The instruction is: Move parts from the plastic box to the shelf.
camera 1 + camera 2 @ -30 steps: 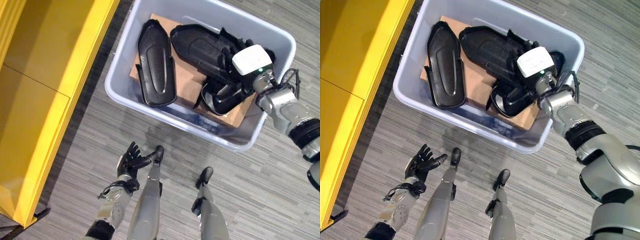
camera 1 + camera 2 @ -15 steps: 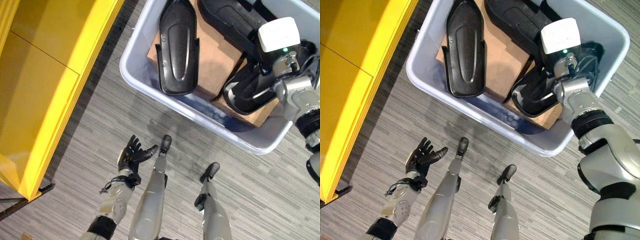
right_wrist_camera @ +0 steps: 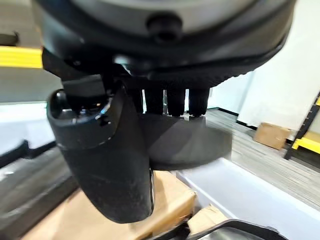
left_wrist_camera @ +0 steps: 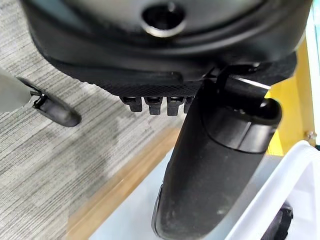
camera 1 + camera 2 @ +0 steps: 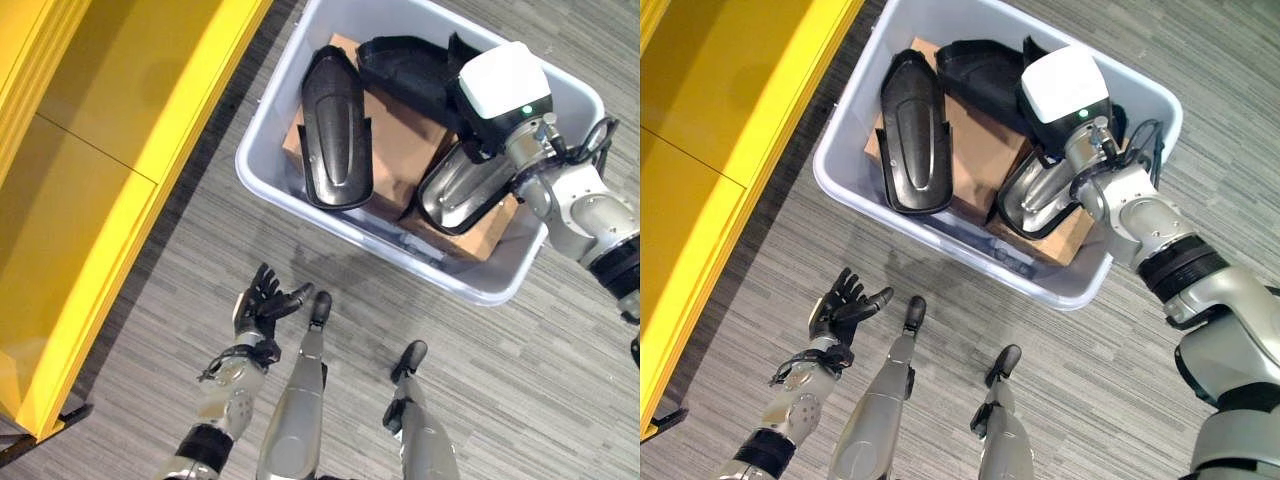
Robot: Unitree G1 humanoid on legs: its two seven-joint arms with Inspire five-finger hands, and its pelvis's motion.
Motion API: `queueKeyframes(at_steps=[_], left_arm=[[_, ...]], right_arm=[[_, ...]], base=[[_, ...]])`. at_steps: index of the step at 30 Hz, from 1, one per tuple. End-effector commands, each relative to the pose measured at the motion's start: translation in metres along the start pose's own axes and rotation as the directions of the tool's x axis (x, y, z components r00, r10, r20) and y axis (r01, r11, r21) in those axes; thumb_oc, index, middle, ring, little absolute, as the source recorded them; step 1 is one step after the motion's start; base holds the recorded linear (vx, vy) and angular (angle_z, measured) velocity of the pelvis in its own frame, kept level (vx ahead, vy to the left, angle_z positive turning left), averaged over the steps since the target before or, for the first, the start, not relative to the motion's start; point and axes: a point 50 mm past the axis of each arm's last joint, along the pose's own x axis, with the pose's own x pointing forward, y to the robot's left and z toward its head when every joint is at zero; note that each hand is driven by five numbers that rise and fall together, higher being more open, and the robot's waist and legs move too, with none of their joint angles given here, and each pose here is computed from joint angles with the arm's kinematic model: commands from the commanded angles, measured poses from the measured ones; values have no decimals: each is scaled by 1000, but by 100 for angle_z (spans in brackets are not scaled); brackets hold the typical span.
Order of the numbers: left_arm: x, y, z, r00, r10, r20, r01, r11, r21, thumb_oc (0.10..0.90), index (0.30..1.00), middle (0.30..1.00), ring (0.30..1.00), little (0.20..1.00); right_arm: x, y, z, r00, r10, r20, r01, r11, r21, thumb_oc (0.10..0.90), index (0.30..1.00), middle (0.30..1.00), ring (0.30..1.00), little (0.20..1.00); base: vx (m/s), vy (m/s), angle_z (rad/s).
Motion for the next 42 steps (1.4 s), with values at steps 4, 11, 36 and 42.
queueKeyframes(at_steps=[4, 11, 36, 42], left_arm=[[-13, 23, -3, 1000, 27, 0, -27, 997, 74, 900, 1000, 1000, 1000, 1000], [-27, 38, -21, 995, 57, -80, -49, 994, 96, 900, 1000, 1000, 1000, 1000], [-56, 54, -63, 963, 152, -224, -153, 988, 13, 900, 1000, 1000, 1000, 1000], [-50, 48, -56, 972, 124, -198, -125, 992, 7, 900, 1000, 1000, 1000, 1000]], right_arm=[[-5, -41, -2, 974, -227, -5, 226, 969, 100, 400, 300, 300, 300, 300], [-36, -26, 17, 974, -227, 8, 214, 930, 299, 400, 300, 300, 300, 300], [-51, -13, 75, 959, -278, 62, 178, 754, 633, 400, 300, 300, 300, 300], [-65, -19, 57, 953, -302, 23, 238, 793, 562, 400, 300, 300, 300, 300]], base=[[15, -6, -10], [14, 14, -7], [-71, -102, -7], [-142, -97, 129]])
